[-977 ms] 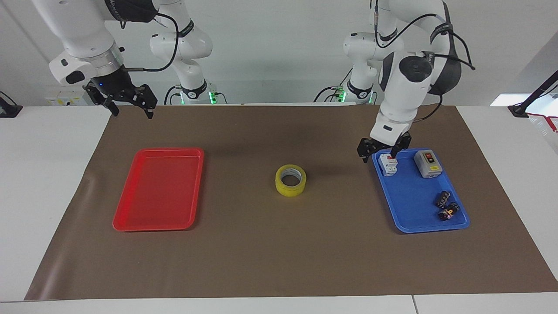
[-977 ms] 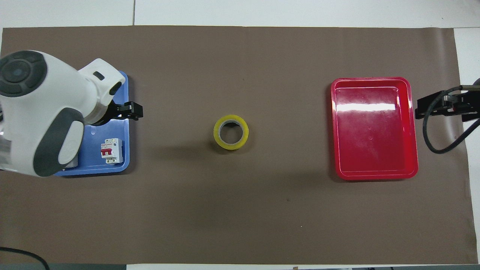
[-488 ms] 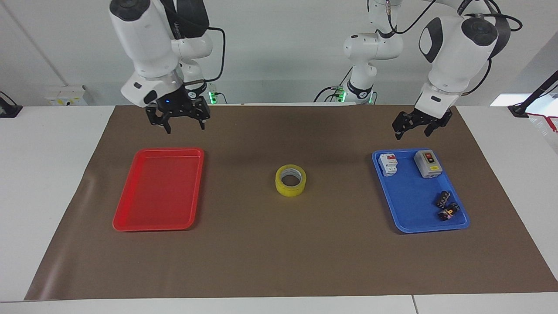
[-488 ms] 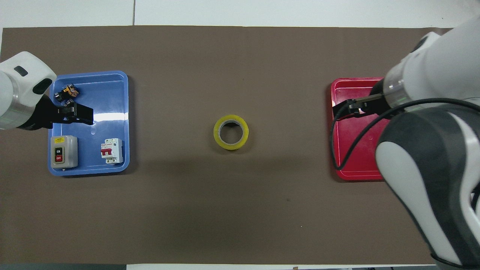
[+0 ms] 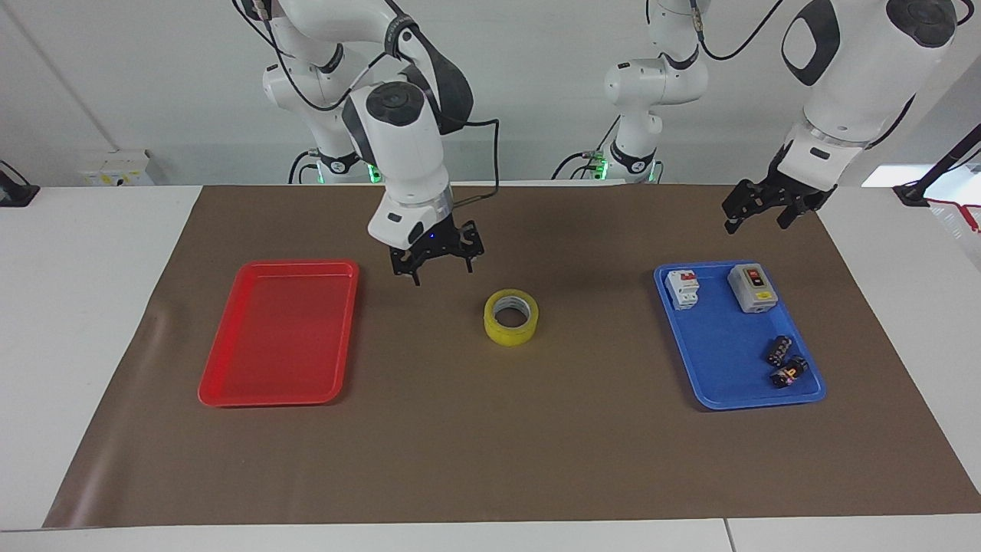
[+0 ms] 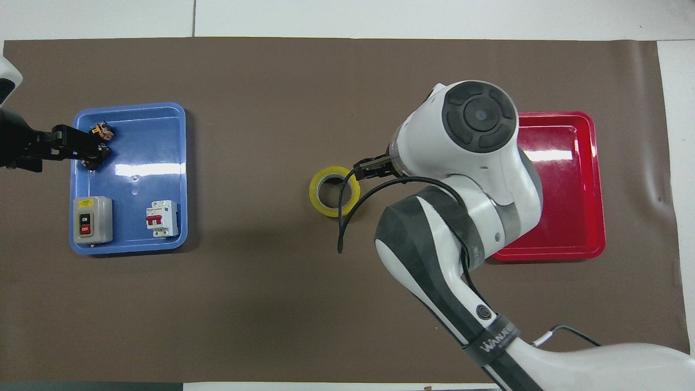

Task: Place and move tape with both arms
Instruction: 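Grasp the yellow tape roll with the right gripper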

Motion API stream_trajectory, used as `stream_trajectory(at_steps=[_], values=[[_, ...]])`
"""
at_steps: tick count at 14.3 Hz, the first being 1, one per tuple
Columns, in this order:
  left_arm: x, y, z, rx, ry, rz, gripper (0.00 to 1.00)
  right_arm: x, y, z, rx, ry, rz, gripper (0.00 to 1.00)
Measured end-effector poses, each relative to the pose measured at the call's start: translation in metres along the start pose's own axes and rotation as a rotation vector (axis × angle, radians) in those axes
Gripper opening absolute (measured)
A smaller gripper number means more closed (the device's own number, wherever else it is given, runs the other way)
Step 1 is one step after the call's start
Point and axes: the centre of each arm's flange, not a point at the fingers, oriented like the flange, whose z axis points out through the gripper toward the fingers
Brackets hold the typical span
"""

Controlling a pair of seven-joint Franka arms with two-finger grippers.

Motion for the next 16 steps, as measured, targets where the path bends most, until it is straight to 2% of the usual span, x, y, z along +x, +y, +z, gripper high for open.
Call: stream_trajectory(at_steps=[5, 9, 12, 16], values=[[-0.005, -0.006, -0.001, 0.001, -0.019, -0.010, 1.00, -0.009, -0.052, 0.082, 0.023, -0.006, -0.066, 1.00], [-0.005, -0.006, -0.004, -0.001, -0.010, -0.005, 1.00, -0.021, -0.045, 0.141, -0.017, -0.014, -0.104, 1.00], [-0.005, -0.006, -0.008, -0.001, 0.001, 0.000, 1.00, -0.033, -0.041, 0.159, -0.023, 0.001, -0.121, 1.00], [-0.005, -0.016, -0.012, -0.002, 0.007, 0.012, 1.00, -0.034, -0.041, 0.162, -0.010, 0.034, -0.123, 1.00]])
